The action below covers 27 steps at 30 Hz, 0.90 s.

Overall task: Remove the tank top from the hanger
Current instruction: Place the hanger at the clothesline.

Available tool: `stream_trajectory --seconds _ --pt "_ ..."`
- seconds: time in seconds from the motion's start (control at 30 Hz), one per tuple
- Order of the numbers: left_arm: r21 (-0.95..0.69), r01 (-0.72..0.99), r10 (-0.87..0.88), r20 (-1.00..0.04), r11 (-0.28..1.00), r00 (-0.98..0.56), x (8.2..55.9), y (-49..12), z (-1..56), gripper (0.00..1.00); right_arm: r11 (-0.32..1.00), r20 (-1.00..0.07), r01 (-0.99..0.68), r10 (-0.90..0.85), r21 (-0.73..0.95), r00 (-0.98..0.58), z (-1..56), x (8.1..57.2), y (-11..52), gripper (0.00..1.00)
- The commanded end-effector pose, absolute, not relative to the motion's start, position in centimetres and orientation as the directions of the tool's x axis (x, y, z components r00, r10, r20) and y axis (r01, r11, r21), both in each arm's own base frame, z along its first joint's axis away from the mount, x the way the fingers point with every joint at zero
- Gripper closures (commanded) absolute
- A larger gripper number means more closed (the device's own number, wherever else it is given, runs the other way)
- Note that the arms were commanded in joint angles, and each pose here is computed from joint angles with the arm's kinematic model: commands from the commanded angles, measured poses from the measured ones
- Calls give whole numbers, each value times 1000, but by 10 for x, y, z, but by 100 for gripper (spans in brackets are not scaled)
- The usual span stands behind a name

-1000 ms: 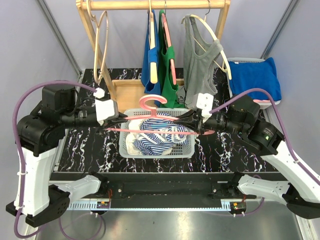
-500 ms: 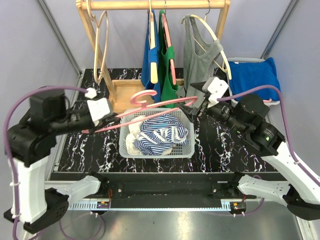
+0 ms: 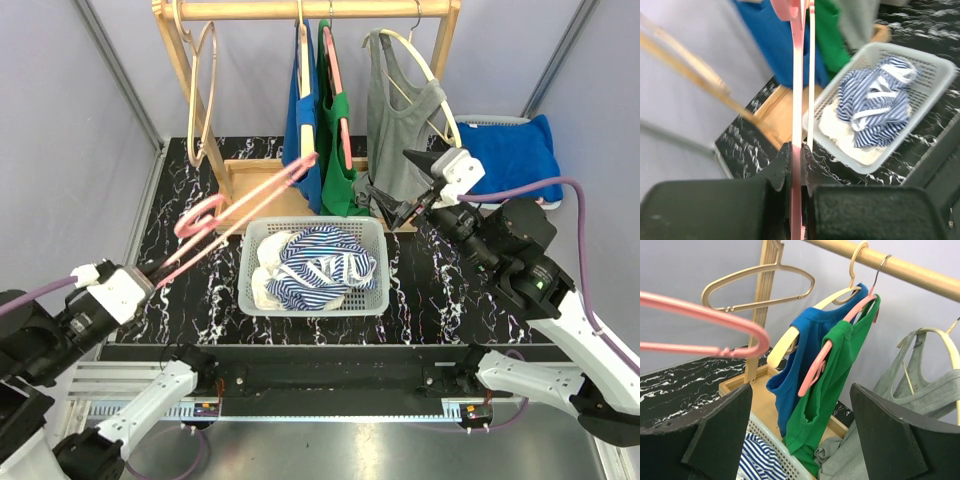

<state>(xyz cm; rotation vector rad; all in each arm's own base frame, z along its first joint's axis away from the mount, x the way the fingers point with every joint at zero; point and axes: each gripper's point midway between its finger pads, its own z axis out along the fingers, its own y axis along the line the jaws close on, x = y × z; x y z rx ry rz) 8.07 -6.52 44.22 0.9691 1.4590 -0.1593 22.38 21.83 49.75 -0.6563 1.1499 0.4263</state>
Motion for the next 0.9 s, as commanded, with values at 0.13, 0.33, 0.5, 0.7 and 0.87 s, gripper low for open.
stream_trajectory --seconds 0.13,0.33,0.5,0.7,0.87 --pt "255 294 231 -966 921 115 146 -34 479 100 730 -933 -650 50 -209 356 502 219 221 14" --pt "193 342 192 -981 920 37 172 -55 475 100 725 -934 -664 80 -187 349 499 213 219 16" --pt "107 454 165 -982 885 -90 208 -95 467 100 707 -937 -688 108 -162 332 499 208 220 19" --pt "38 420 135 -970 907 -204 260 -113 485 100 703 -936 -699 142 -133 321 499 202 217 22" --pt "28 313 100 -971 949 -217 313 -106 496 100 704 -937 -696 135 -138 322 503 200 213 22"
